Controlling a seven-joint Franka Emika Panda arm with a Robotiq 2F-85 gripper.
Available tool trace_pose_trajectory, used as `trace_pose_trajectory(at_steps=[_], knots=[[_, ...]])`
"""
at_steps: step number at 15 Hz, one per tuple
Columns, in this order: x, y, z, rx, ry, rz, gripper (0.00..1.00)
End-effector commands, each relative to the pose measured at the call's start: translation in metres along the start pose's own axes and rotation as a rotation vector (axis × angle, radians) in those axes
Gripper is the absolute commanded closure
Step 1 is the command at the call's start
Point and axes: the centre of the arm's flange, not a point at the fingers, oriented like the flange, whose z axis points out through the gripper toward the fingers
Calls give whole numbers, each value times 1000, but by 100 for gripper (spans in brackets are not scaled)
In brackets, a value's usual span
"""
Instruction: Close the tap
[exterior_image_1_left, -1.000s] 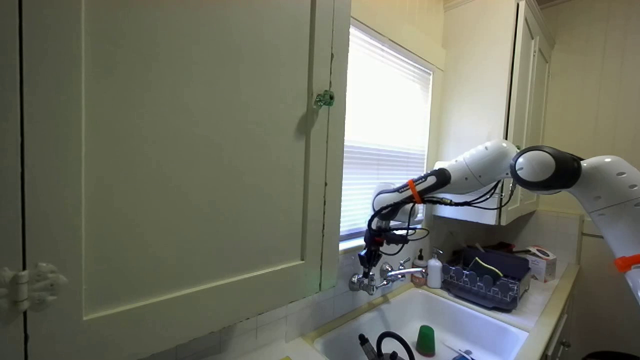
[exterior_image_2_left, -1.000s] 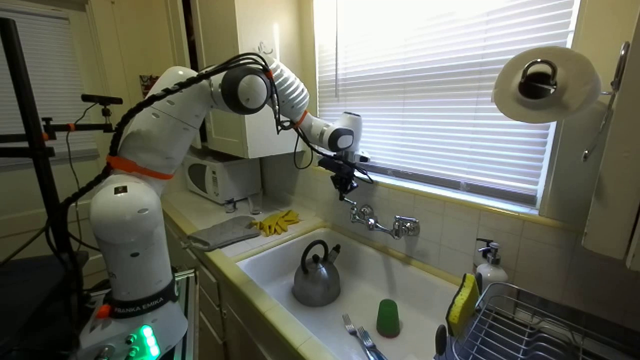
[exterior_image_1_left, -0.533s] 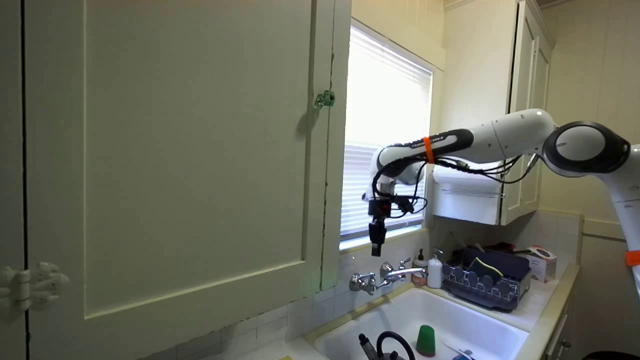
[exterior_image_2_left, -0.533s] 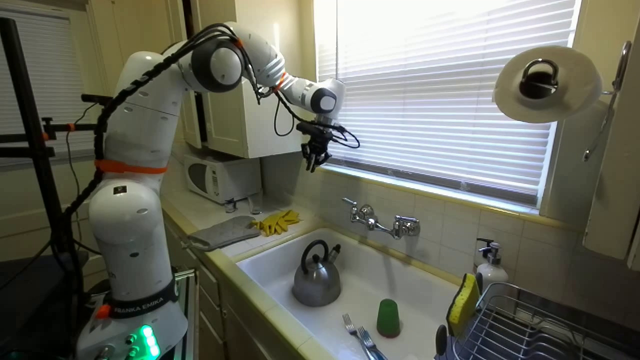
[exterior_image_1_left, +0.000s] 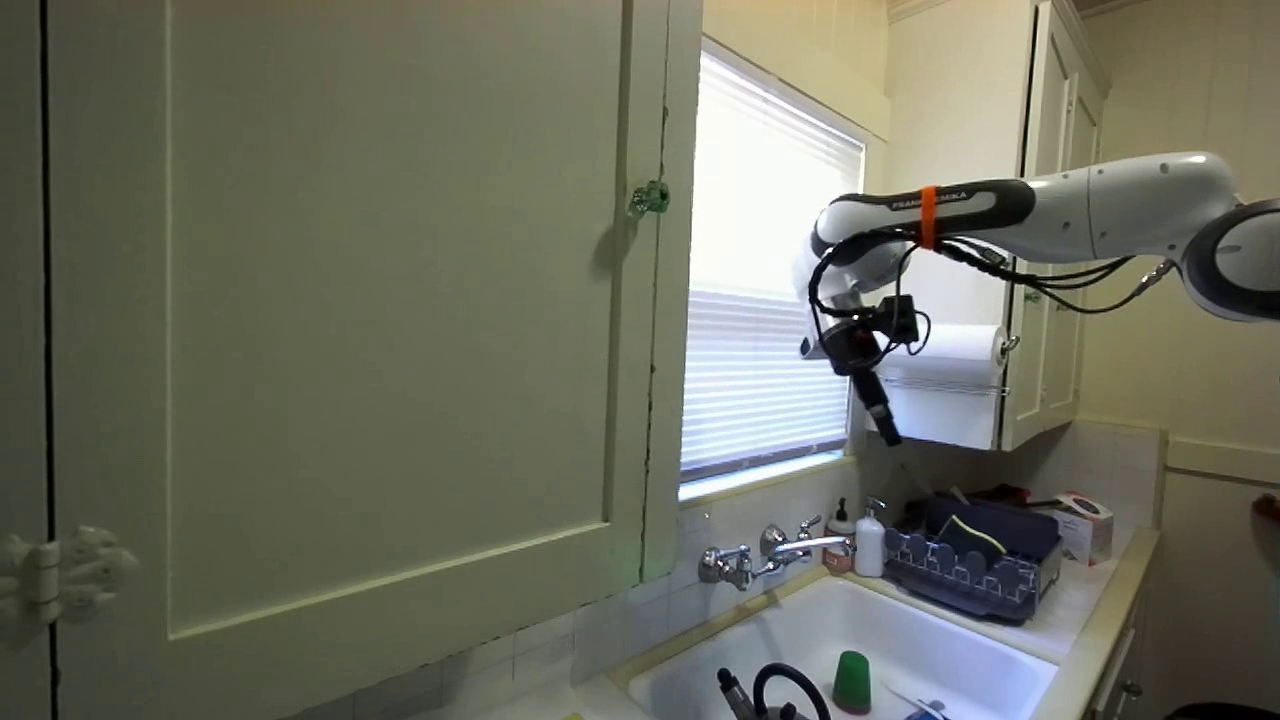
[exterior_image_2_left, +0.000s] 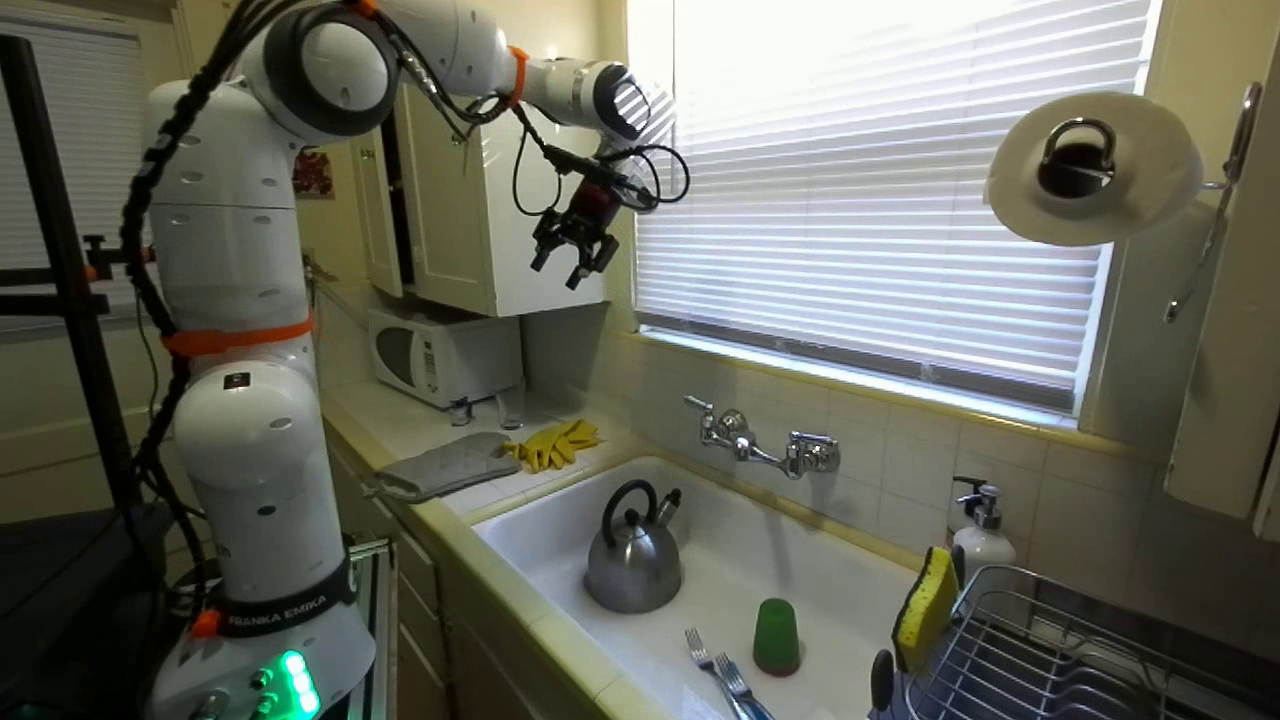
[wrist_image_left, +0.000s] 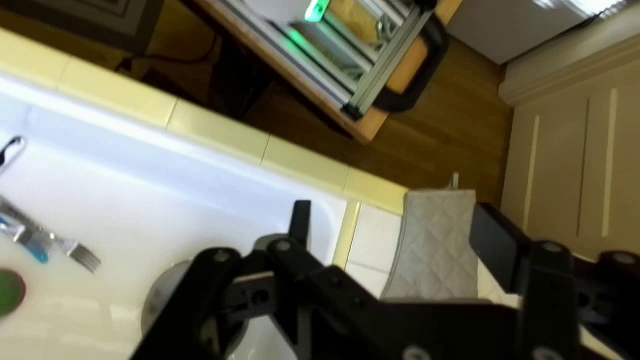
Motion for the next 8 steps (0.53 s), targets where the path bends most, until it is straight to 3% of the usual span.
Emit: trace_pose_trajectory(at_steps=[1,2,3,5,8], knots=[[-84,-6,-15,26,-175,81,0],[-103,-5,-18,7,-218,103,0],[-69,-5,-8,26,-152,68,0],[-97,-7,-15,21,-179,96,0],[-100,-7,-16,16,-181,103,0]])
